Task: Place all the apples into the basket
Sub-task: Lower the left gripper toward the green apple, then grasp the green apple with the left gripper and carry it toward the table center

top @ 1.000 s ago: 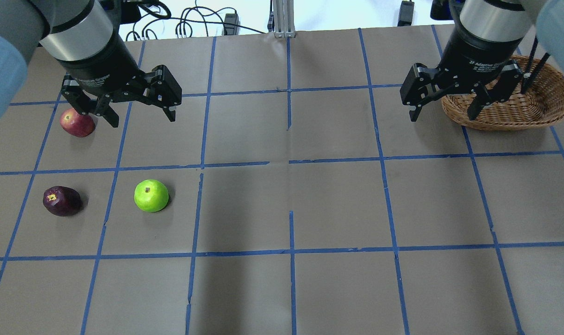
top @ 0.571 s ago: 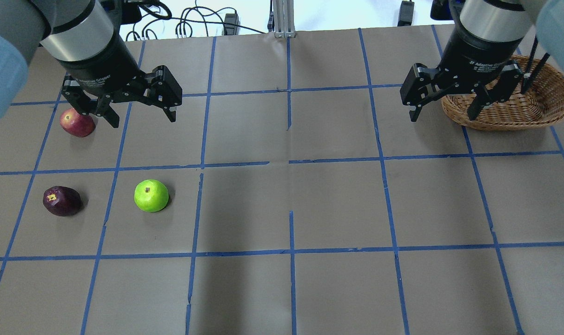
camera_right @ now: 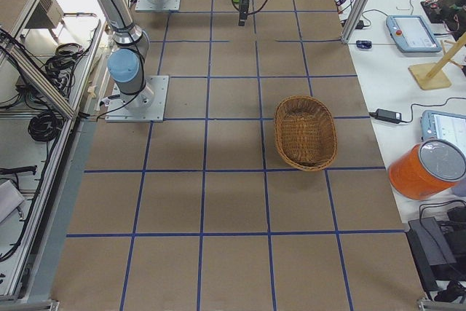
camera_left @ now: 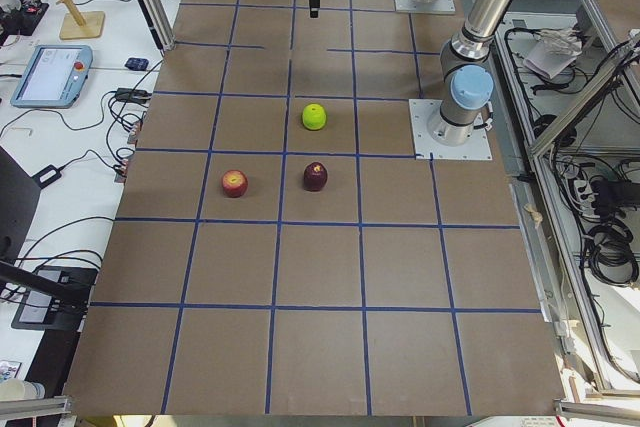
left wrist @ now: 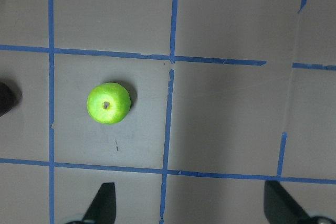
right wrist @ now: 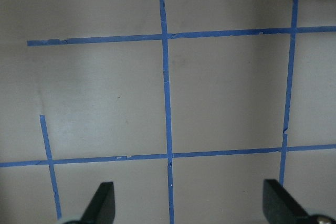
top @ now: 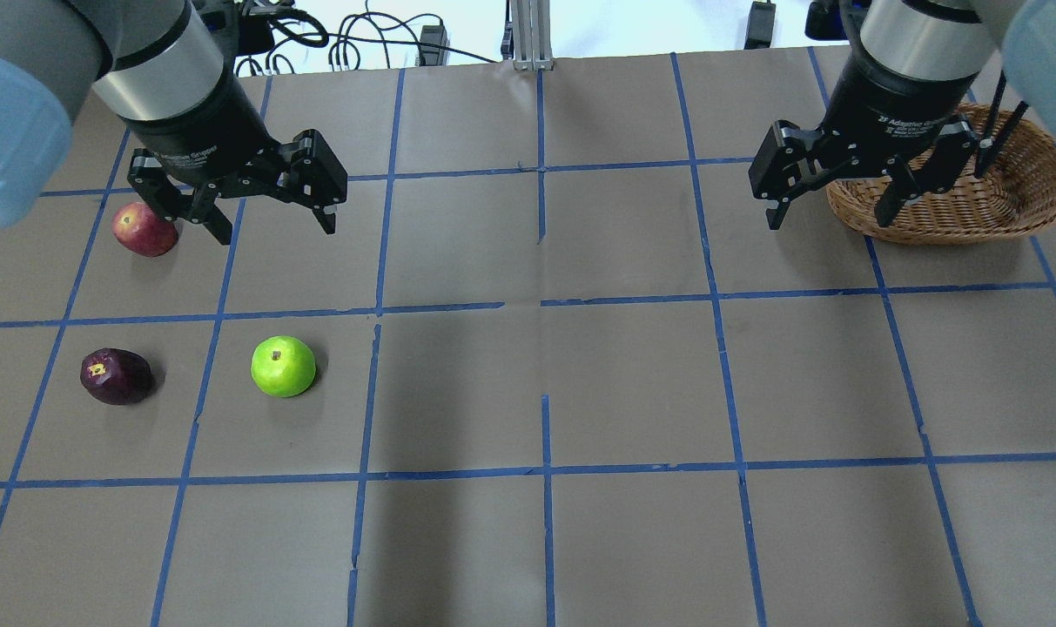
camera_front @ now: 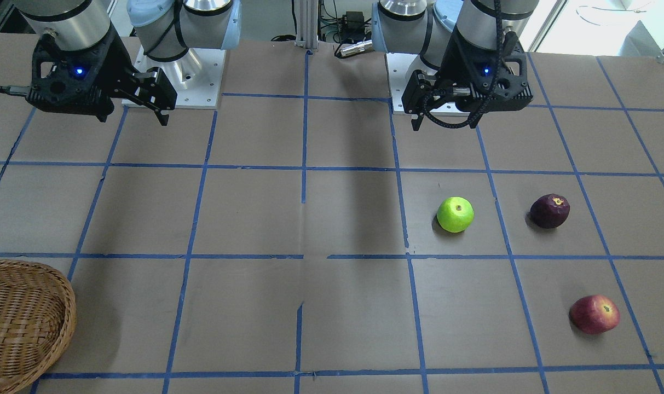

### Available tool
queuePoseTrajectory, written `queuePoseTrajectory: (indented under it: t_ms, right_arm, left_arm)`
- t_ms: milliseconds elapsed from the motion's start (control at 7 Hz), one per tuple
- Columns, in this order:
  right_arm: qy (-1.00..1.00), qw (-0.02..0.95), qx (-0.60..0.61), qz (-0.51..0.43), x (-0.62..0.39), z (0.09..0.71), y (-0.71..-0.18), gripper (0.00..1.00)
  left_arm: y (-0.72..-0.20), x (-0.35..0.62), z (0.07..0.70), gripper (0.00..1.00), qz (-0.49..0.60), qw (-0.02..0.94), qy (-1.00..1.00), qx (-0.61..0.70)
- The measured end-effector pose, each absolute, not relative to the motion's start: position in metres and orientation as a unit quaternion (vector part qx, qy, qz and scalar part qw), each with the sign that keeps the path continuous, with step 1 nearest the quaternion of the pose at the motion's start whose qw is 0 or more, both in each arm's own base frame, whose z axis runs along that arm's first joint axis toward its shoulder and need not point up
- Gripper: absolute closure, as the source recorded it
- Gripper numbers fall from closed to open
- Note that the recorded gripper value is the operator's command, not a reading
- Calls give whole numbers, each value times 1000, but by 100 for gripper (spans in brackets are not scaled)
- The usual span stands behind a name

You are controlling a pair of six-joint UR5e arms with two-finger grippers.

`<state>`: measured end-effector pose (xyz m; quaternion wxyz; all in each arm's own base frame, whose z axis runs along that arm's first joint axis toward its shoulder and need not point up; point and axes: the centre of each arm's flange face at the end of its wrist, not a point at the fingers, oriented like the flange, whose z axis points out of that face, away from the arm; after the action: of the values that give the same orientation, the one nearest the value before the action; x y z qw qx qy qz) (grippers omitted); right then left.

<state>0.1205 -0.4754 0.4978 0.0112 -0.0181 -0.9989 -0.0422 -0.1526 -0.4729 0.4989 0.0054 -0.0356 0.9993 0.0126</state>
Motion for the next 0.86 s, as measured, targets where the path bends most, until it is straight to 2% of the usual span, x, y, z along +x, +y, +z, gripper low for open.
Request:
queuePoseTrajectory:
  t_ms: [429, 857]
  right_arm:
    - [-999, 11, -18, -42, 120, 497, -476, 0]
    - [-999, 11, -18, -42, 120, 497, -476, 0]
  left_arm:
    - [-498, -89, 402, 0, 37, 4, 999, -22]
    - [-482, -25, 263, 0, 38, -5, 999, 13]
